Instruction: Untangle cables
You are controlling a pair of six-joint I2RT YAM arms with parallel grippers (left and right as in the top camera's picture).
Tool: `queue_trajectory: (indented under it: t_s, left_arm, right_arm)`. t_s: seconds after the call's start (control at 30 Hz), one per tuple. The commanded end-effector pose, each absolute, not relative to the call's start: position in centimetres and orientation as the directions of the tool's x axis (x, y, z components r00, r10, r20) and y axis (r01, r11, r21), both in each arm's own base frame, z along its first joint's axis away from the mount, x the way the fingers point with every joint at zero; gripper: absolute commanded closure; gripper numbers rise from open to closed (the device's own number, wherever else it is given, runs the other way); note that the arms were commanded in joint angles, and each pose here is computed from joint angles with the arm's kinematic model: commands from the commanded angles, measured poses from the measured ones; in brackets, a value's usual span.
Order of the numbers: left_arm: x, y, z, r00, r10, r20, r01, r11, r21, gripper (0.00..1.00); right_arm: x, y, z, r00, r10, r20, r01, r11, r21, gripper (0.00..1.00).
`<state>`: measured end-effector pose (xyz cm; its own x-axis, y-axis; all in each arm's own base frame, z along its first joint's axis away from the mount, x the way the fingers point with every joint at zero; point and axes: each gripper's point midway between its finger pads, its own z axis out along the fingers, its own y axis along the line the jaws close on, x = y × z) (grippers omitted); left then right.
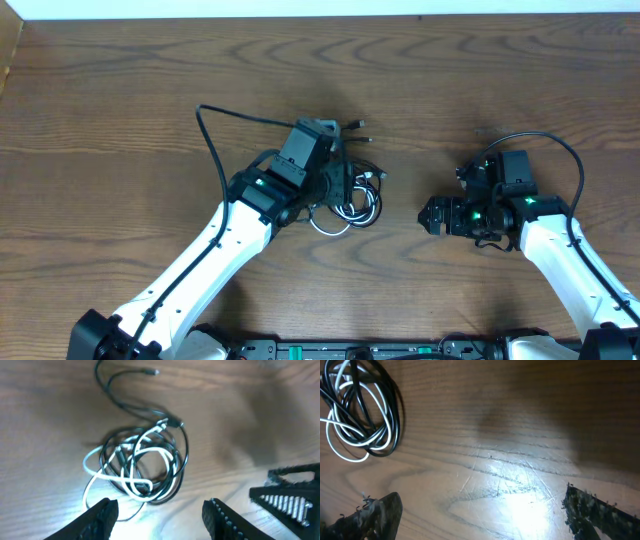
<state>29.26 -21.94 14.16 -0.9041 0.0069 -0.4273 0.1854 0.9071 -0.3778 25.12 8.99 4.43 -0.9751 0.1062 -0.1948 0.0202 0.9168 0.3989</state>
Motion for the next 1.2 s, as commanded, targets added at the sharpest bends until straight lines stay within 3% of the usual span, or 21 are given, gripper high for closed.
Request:
queue_trajectory:
  t_s: [0.0,0.7,1.17]
  left_arm:
    - [29.1,-21.3,13.5,-0.911,0.017,-0.413,0.176,0.920,-0.350,0.41]
    - [26.3,-19.2,10.4,-0.968,-0.090,-0.232,-0.016,0.953,-0.303,0.41]
    - [25.9,-19.3,5.1,-0.983,-0.165,-0.074,-0.145,0.963,-0.228,0.41]
  right_arm:
    - [25.1,9.1,4.3,-0.976,0.104,-0.191,0.019,0.916,0.401,0.01]
    - [25.1,9.1,4.3,-0.976,0.104,-0.191,0.019,0.916,0.401,0.01]
    - [25.1,9.1,4.3,-0.976,0.104,-0.191,0.019,0.916,0.401,0.01]
